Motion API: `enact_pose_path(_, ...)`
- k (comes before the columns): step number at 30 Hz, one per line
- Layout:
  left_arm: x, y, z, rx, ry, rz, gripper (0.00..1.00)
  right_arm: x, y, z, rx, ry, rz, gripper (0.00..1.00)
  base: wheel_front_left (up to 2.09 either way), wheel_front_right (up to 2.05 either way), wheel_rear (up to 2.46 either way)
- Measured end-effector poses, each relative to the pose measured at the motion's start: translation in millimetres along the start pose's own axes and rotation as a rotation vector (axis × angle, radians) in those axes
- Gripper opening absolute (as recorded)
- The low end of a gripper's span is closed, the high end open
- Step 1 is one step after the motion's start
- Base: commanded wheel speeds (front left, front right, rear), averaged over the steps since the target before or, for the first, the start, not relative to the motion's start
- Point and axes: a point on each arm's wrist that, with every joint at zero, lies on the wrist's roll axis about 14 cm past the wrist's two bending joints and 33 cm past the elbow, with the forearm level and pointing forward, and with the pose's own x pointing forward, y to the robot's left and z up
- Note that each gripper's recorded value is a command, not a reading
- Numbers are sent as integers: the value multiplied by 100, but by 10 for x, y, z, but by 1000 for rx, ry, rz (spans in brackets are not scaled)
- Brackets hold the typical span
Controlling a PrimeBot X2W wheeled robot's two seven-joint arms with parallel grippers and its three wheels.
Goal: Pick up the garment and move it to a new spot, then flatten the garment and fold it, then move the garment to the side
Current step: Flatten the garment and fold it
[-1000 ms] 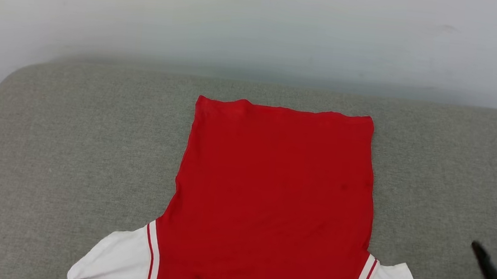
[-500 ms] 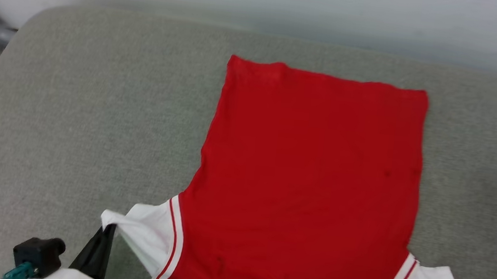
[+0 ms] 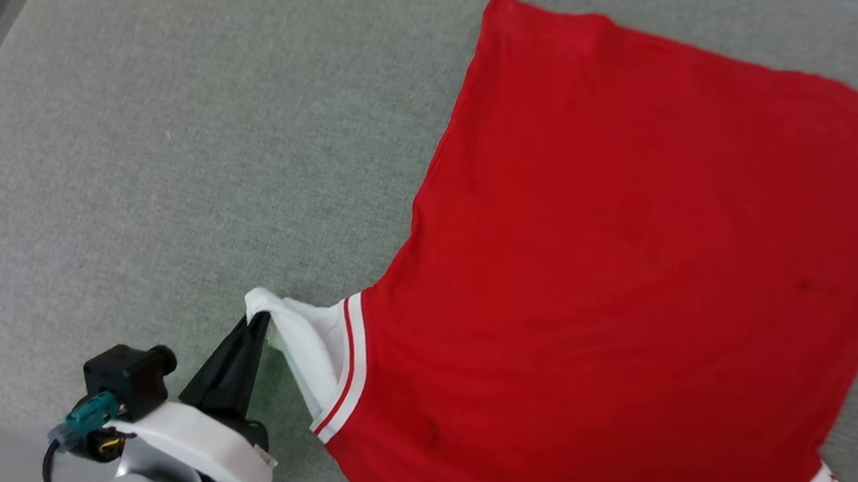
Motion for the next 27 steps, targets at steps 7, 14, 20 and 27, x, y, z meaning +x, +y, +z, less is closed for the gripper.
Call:
enact_pose_path(7, 167, 32, -117, 4, 25, 18, 0, 625, 87, -138, 0, 150, 5, 100, 0, 0, 0)
enact_pose_path(14, 265, 139, -239, 19, 54, 50, 0, 1148, 189, -468, -4, 276, 32, 100, 0, 0, 0)
enact_pose_path(20, 292, 176, -305, 28, 66, 58, 0, 1305, 174, -577, -14, 309, 34, 22, 0, 0, 0)
enact_pose_path(27, 312, 159, -294, 31, 56, 47, 0, 1243, 121, -529, -15, 273, 22, 0, 0, 0, 0)
